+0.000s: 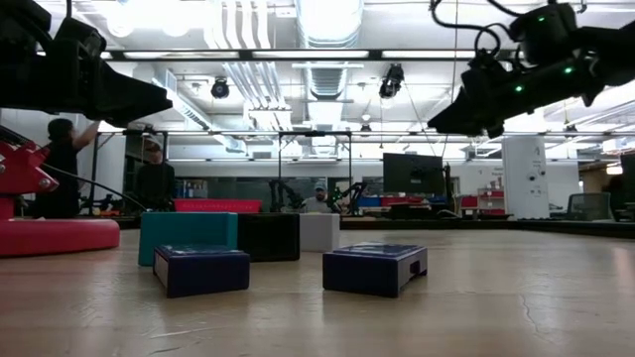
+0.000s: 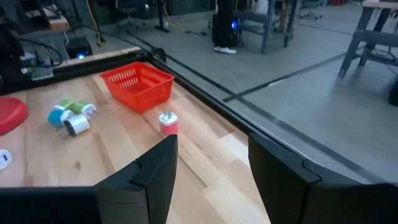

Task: Pick & Place Office items
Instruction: Put the pink white charger adapter into the green bin

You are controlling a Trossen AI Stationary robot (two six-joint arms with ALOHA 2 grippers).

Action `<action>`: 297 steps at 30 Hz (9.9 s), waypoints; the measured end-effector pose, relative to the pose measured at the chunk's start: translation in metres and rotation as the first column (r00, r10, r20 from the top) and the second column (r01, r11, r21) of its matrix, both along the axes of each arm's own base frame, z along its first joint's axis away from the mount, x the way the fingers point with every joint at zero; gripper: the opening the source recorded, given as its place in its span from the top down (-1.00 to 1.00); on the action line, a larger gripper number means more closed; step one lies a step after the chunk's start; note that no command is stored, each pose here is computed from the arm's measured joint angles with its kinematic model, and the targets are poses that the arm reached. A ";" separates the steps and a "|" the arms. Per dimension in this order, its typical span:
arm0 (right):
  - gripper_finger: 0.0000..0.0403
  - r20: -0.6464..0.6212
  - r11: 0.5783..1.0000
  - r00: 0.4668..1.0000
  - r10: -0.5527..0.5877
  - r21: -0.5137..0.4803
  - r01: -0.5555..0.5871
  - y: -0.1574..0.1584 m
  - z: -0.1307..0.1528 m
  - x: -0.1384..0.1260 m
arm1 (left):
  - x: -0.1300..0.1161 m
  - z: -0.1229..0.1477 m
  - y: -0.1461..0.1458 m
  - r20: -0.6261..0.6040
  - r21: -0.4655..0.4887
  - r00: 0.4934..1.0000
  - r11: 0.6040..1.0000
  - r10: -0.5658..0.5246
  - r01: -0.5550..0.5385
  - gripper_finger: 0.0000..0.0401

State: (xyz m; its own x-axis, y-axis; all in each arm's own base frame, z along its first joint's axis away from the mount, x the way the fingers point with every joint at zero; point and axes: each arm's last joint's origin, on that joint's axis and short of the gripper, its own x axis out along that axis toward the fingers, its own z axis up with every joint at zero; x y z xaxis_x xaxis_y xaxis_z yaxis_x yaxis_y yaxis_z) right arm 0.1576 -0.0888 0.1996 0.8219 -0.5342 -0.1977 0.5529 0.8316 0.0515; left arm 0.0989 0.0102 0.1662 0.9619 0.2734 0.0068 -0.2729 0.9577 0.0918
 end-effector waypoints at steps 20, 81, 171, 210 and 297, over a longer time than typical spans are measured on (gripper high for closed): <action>0.06 0.046 1.000 0.999 -0.003 0.009 0.003 0.003 0.002 -0.005 | 0.000 0.000 0.000 0.000 0.000 1.000 1.000 0.000 0.000 -0.22; 0.06 0.046 1.000 0.999 -0.004 0.008 0.004 0.003 0.002 -0.005 | 0.157 0.063 0.048 -0.224 -0.107 0.817 0.820 0.532 -0.563 -0.23; 0.06 0.046 1.000 0.999 -0.004 0.008 0.004 0.003 0.002 -0.005 | 0.267 -0.016 0.143 -0.707 -0.425 0.689 0.683 0.159 -0.594 -0.22; 0.06 0.047 1.000 0.999 -0.004 0.008 0.004 0.003 0.002 -0.005 | 0.257 -0.009 0.170 -0.741 -0.310 0.636 0.732 0.214 -0.607 -0.22; 0.06 0.046 1.000 0.999 -0.004 0.008 0.004 0.003 0.002 -0.005 | 0.300 -0.005 0.022 -0.696 -0.524 0.683 0.806 -0.221 -0.273 1.00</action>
